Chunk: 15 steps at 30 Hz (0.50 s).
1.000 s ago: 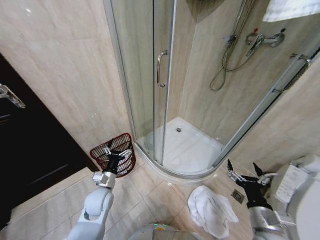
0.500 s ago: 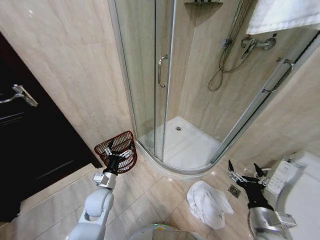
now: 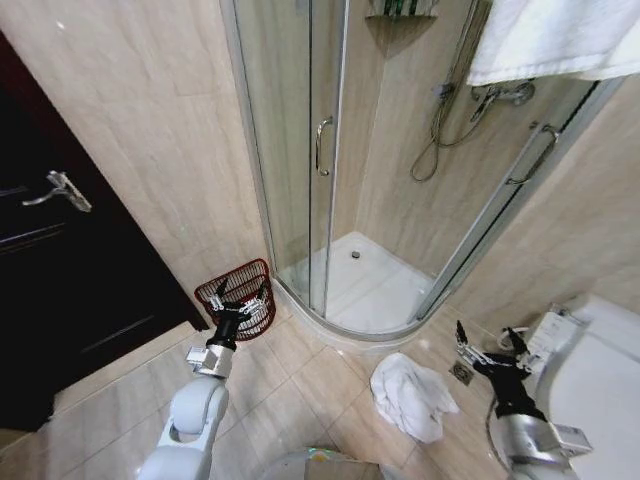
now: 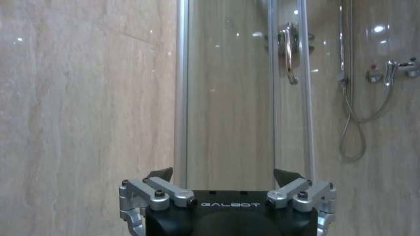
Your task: Discard the used towel into the hamper.
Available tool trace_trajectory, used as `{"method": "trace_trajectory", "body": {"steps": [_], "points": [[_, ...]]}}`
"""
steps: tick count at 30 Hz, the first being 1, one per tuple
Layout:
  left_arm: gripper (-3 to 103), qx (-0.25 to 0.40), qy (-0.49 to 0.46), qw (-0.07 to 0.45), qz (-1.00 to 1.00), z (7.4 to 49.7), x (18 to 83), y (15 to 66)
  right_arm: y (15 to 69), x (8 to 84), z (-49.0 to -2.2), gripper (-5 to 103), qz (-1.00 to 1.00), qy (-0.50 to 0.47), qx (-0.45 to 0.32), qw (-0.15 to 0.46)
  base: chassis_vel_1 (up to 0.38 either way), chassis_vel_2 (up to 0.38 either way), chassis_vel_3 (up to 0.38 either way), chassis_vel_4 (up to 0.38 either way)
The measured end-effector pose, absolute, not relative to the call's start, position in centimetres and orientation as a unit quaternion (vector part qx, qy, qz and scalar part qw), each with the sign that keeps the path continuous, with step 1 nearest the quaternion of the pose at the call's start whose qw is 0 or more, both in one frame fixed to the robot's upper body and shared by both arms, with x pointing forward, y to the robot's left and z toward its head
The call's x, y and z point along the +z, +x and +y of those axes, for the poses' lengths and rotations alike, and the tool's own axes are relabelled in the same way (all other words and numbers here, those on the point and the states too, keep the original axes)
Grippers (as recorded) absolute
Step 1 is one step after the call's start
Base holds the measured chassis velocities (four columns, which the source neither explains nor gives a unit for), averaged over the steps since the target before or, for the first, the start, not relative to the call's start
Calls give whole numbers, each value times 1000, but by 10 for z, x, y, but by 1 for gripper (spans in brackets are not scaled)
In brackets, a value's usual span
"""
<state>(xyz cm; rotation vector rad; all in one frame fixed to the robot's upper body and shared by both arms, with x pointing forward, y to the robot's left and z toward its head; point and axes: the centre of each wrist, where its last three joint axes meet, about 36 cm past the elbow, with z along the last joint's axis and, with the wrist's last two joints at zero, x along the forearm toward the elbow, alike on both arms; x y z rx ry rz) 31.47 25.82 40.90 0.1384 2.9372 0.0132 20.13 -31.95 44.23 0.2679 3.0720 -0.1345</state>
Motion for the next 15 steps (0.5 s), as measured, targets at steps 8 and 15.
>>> {"method": "trace_trajectory", "body": {"steps": [8, 15], "points": [[100, 5, 49, 99, 994, 258, 409, 316, 201, 440, -321, 100, 995, 86, -40, 30, 17, -11, -10, 10], [100, 5, 49, 100, 994, 258, 409, 317, 201, 439, -320, 100, 995, 84, -39, 29, 0, 0, 0, 0]]}}
